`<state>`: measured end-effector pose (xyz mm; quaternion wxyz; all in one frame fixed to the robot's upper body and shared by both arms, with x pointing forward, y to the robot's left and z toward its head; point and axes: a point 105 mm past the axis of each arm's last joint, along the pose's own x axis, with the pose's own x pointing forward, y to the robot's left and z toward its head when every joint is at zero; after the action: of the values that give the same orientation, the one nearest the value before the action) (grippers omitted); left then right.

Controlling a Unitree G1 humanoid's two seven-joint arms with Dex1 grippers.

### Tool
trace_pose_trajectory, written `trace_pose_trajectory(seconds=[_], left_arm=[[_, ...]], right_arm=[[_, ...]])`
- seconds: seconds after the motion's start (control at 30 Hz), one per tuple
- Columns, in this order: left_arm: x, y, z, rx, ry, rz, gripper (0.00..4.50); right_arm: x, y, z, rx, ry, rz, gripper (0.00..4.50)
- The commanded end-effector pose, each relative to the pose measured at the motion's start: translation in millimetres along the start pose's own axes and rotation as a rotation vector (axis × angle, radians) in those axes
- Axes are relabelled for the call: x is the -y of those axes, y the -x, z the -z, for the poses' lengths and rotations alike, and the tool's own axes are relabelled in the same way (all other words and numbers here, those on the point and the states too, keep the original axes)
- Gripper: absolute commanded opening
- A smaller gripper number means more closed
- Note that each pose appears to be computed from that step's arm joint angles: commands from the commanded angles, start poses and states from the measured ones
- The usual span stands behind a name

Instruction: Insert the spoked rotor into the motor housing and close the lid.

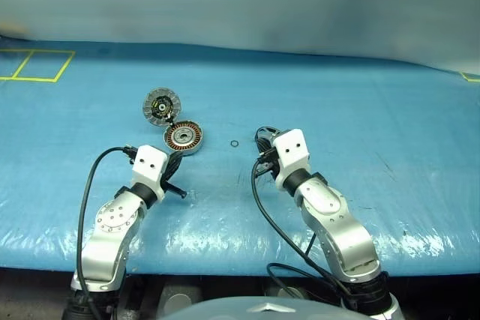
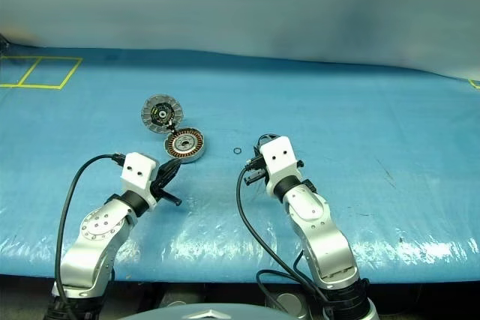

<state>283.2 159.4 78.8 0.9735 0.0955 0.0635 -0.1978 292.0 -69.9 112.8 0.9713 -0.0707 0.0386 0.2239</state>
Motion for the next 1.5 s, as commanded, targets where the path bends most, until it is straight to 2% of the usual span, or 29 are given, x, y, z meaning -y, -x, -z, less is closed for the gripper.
trace_pose_trajectory(seconds=[0.03, 1.5], left_arm=[[1.2, -2.5, -9.6, 0.043, -0.012, 0.008, 0.05], [-0.2, -4.2, -12.3, 0.048, -0.018, 0.019, 0.05]], right_arm=[[2.0, 3.1, -11.3, 0.046, 0.009, 0.013, 0.18], [-1.3, 1.7, -12.7, 0.049, 0.008, 0.000, 0.18]])
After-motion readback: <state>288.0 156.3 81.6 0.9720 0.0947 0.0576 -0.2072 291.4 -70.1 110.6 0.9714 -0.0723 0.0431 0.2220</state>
